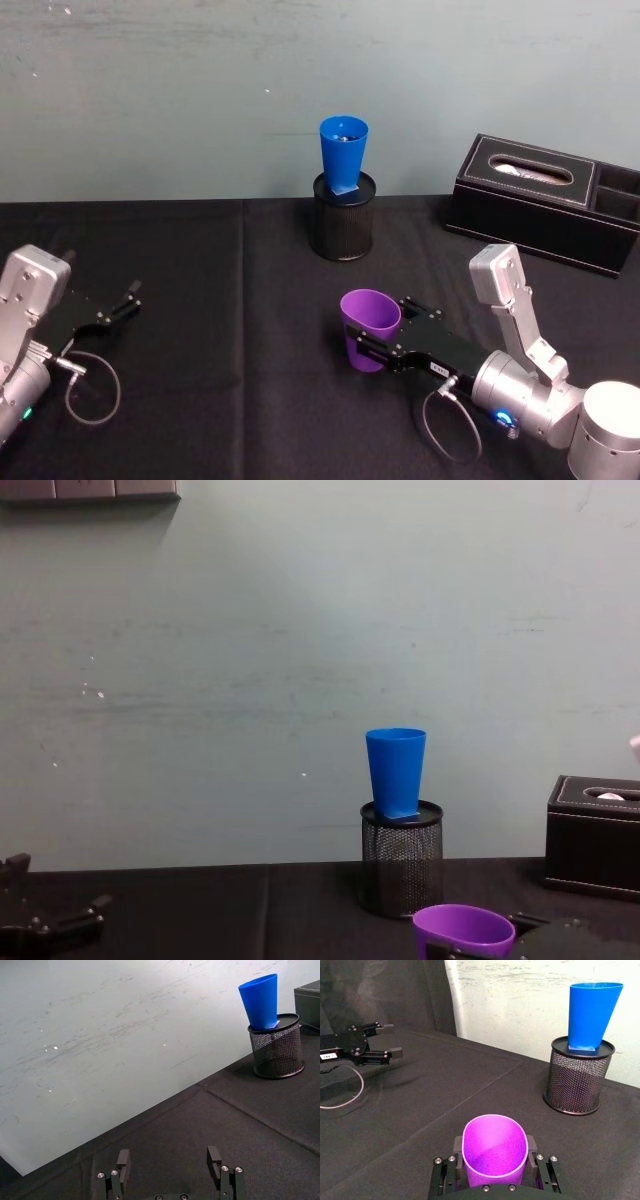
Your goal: Pick up one cup with a gripper and tap it against the other cup.
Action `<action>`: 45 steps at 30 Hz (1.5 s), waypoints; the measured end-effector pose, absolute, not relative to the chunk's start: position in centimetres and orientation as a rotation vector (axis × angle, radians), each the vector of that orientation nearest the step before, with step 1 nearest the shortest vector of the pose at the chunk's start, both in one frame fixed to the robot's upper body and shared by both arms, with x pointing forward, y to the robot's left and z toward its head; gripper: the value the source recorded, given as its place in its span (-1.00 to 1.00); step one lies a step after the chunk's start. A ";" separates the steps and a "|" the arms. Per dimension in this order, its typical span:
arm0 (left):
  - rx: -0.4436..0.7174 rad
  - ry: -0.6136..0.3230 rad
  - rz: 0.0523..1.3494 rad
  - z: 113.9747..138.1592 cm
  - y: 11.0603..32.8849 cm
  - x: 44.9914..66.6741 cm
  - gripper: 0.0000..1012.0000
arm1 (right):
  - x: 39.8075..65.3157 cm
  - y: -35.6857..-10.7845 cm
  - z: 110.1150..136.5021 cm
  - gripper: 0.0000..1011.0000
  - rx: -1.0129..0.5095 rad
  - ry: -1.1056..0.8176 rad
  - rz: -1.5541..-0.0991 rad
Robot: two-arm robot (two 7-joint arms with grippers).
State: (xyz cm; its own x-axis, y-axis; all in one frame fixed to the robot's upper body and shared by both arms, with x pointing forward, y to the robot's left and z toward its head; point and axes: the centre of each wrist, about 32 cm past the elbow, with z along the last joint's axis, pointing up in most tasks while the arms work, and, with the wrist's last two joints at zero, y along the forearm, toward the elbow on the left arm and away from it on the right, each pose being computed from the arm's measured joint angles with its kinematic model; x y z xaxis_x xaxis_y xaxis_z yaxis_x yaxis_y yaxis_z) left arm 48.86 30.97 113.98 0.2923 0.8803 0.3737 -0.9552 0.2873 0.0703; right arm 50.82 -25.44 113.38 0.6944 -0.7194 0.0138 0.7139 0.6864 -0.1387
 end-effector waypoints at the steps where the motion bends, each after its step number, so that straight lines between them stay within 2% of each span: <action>1: 0.304 -0.285 1.248 114.0 31.0 48.9 0.98 | 50.8 -25.4 113.4 0.40 -0.137 0.043 -0.803; 11: 0.304 -0.285 1.248 114.0 31.0 48.9 0.98 | 50.8 -25.5 113.4 0.44 -0.138 0.044 -0.802; 16: 0.304 -0.285 1.248 114.0 31.0 48.9 0.98 | 50.8 -25.5 113.4 0.66 -0.138 0.044 -0.802; 20: 0.304 -0.285 1.248 114.0 31.0 48.9 0.98 | 50.8 -25.5 113.4 0.92 -0.138 0.044 -0.802; 22: 0.305 -0.285 1.248 114.0 31.0 48.9 0.98 | 50.8 -25.5 113.4 0.97 -0.138 0.044 -0.802; 36: 0.305 -0.285 1.248 114.0 31.0 48.9 0.98 | 50.8 -25.4 113.5 0.98 -0.136 0.043 -0.801; 45: 0.304 -0.285 1.248 114.0 31.0 48.9 0.98 | 50.6 -25.6 114.4 0.98 -0.036 -0.016 -0.807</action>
